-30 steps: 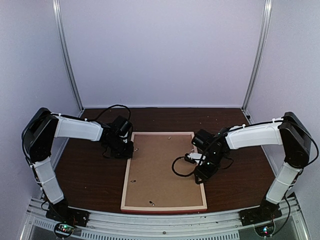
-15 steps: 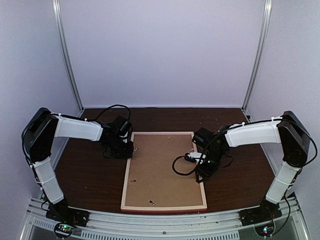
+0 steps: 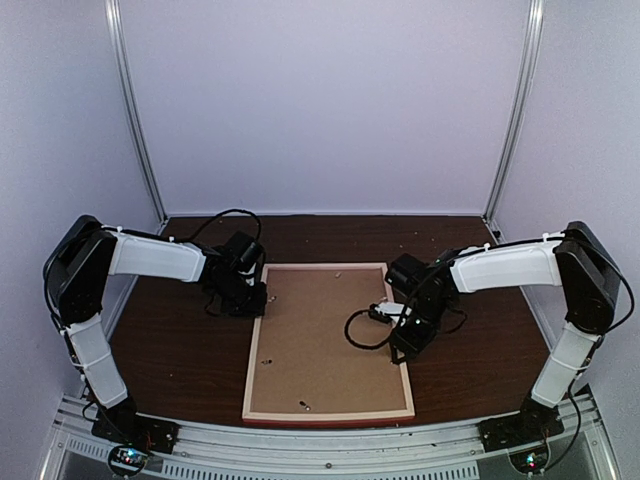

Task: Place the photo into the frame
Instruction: Press the fastener onto the backboard.

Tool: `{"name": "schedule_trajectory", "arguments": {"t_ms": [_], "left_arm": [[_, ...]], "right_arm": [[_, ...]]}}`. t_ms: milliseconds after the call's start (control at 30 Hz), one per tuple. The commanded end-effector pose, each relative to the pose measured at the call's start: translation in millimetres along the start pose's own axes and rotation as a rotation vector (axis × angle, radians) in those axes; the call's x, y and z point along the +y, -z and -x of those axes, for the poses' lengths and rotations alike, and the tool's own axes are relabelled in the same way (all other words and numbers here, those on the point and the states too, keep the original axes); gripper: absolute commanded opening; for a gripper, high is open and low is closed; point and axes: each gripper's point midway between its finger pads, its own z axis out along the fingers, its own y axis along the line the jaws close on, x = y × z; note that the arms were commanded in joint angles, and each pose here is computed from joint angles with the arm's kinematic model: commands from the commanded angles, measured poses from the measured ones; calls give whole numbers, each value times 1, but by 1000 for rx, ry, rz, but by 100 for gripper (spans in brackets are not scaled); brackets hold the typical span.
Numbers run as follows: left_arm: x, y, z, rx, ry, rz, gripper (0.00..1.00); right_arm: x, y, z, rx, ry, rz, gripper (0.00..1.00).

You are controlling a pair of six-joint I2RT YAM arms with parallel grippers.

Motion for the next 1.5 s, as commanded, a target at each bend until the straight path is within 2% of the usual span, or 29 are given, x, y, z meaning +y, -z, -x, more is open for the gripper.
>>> {"name": "schedule_trajectory", "arguments": {"t_ms": [0,100,267,500,767,867,967,1233,1333,1467], "left_arm": [[-18,-3,2,6,-39,-62,17],[-17,-3,1,8,-39,-61,17],[-17,-3,1,6,-38,-60,17],[-19,-1,1,2,-40,-62,17],[-19,0,1,-1,-44,-61,18],[-19,1,1,-2,-44,-61,18],[-20,2,0,-2,-47,-63,18],[-27,7,2,-18,-74,-93,21],[-30,12,3,-28,-78,-112,27],[-35,18,5,-38,-85,-138,42]], "right_arm": [[3,17,44,-186,30,21,47],[1,24,50,-233,-47,66,52],[-8,28,59,-270,-151,86,54],[-27,20,66,-242,-320,25,53],[-49,9,64,-194,-441,-86,50],[-52,5,64,-192,-469,-96,45],[-55,3,64,-191,-488,-109,33],[-65,5,52,-167,-519,-168,23],[-70,8,42,-150,-528,-192,20],[-75,10,31,-135,-534,-206,18]]}}
